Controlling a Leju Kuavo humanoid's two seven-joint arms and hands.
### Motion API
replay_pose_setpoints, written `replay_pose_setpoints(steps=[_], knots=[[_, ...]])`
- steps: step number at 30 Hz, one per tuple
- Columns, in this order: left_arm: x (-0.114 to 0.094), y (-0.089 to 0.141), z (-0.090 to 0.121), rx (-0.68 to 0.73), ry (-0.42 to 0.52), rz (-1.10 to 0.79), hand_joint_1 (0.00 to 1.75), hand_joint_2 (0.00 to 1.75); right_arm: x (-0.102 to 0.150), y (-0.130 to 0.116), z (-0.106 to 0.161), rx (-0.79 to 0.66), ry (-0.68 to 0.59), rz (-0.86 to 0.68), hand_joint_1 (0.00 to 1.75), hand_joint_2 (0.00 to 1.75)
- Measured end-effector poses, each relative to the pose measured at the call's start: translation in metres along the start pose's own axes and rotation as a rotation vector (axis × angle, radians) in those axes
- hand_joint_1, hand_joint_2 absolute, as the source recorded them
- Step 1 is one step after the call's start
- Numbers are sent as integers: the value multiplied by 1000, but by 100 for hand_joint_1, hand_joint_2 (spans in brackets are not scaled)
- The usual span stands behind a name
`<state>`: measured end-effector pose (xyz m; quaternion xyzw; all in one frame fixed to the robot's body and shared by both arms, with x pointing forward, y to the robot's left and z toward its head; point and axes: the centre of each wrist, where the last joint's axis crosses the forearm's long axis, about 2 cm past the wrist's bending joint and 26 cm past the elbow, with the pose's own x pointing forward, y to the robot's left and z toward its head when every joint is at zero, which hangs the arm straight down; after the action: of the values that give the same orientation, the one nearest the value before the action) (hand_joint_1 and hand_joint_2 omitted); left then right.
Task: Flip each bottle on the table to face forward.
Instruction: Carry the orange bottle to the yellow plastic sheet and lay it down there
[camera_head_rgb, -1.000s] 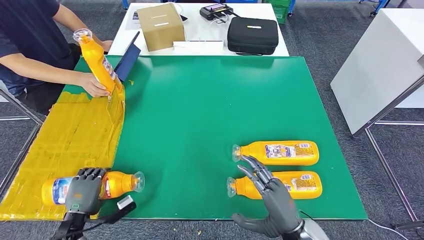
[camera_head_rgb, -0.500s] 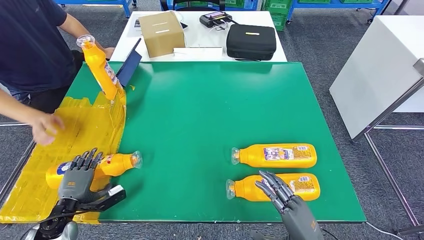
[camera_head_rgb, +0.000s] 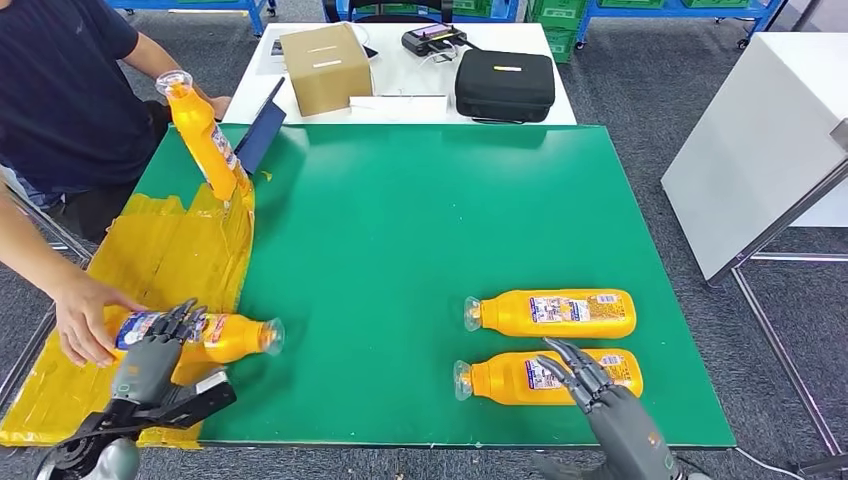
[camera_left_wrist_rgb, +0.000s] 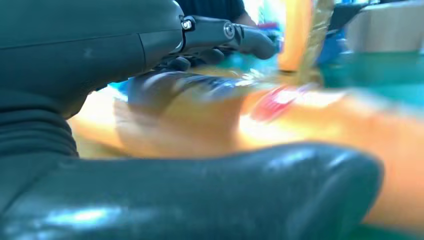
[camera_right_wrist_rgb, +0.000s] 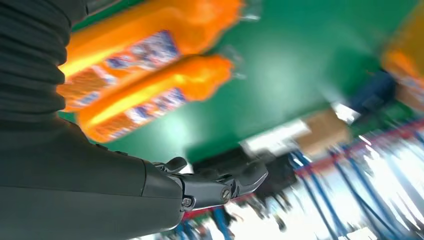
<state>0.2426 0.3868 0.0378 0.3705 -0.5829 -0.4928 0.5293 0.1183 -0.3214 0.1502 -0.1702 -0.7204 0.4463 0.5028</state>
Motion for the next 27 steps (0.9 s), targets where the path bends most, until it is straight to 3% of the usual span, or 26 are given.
replay_pose_setpoints(steps=[9,19,24,27], knots=[[25,5,-5,112,-150,560,0,0,-32,-20,6,95,142,105,0,175],[38,9,-5,174,-181,674,0,0,-46,-23,6,101,190,133,0,175],[50,19,-4,229,-278,926,0,0,-54,-23,2,134,232,166,0,175],[61,26,-2,257,-323,969,0,0,-59,-22,2,156,264,181,0,175]])
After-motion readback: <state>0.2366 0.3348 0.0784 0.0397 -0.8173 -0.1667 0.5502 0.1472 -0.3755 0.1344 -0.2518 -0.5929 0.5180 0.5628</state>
